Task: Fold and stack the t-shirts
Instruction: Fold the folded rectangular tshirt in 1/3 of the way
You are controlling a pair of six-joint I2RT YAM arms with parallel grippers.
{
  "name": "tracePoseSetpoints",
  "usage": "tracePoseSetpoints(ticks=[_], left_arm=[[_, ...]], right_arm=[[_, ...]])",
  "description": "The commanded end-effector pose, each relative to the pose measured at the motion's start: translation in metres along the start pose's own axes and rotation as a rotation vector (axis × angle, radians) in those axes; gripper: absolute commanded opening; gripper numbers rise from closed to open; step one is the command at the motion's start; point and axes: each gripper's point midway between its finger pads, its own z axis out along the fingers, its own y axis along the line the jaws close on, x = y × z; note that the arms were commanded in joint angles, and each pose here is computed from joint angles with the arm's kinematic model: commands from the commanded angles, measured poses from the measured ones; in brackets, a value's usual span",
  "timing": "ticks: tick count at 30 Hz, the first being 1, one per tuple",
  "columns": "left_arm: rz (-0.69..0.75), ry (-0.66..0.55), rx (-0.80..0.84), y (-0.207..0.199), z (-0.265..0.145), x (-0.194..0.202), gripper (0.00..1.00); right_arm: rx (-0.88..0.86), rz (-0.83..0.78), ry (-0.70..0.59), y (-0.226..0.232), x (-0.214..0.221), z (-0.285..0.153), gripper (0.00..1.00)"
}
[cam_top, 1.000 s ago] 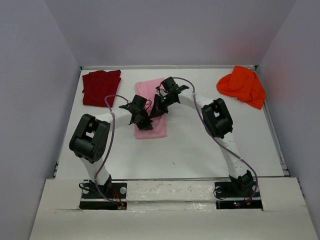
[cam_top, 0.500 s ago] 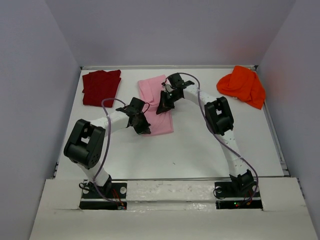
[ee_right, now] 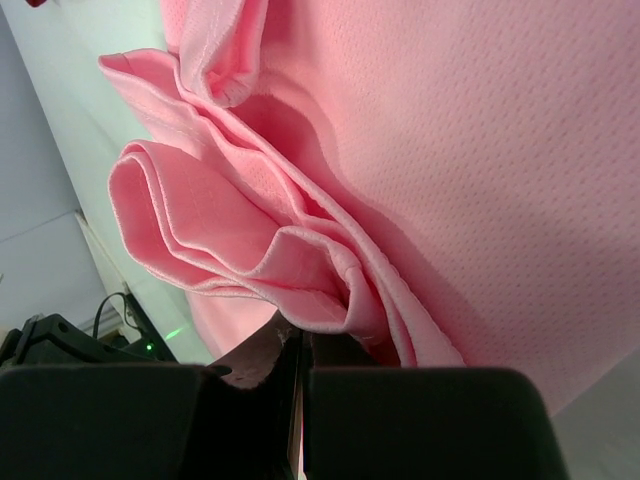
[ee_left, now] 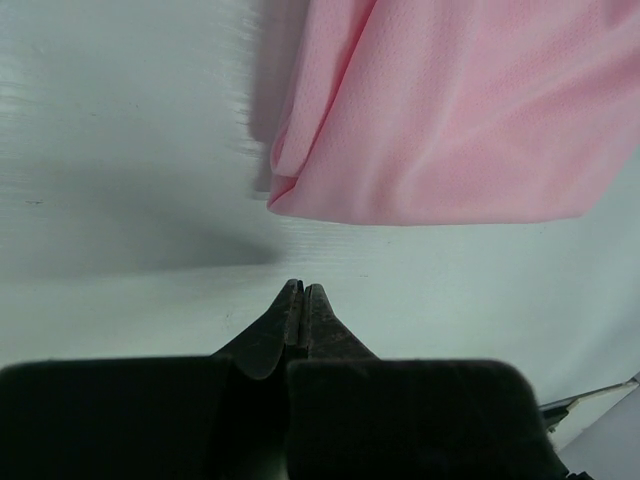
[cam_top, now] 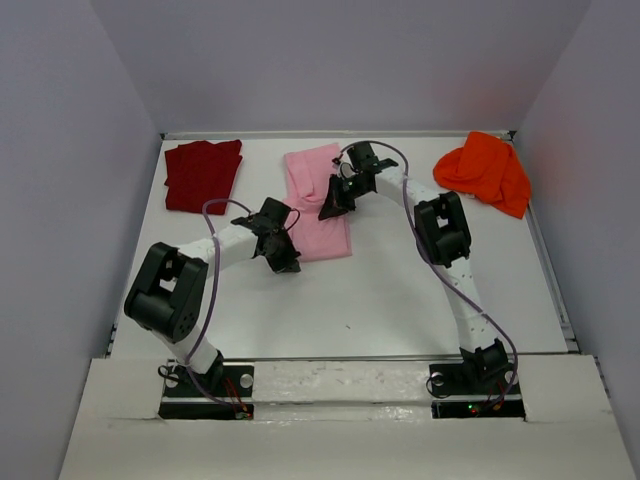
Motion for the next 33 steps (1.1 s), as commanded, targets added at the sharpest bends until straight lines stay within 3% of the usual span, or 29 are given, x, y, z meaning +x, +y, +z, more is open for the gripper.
tracePoseSetpoints(ticks=[1, 9, 12, 15, 21, 28, 33], left_arm=[[0.028, -0.079, 0.033, -0.021, -0.019, -0.022, 0.00], [0.082, -0.199, 0.118, -0.055, -0.032, -0.055, 0.12], [0.100, -0.163, 0.097, -0.056, -0.010, -0.056, 0.10], [0.122, -0.088, 0.023, -0.041, 0.031, -0.047, 0.00], [0.175, 0.032, -0.093, -0.019, 0.073, -0.019, 0.00], [0.168, 0.157, -0.189, 0.022, 0.085, 0.020, 0.00], [0.180, 0.176, -0.183, 0.031, 0.076, 0.033, 0.00]], right_arm=[[0.060, -0.014, 0.008, -0.016, 0.012, 0.008, 0.00], [0.055, -0.001, 0.018, -0.017, 0.021, 0.006, 0.00], [0.050, -0.003, 0.015, -0.015, 0.019, 0.006, 0.00], [0.048, -0.005, 0.010, -0.012, 0.017, 0.004, 0.00], [0.051, -0.011, -0.003, -0.010, 0.012, 0.003, 0.00], [0.078, -0.018, -0.028, -0.015, -0.001, 0.001, 0.00], [0.077, -0.021, -0.071, -0.017, -0.022, -0.007, 0.00]])
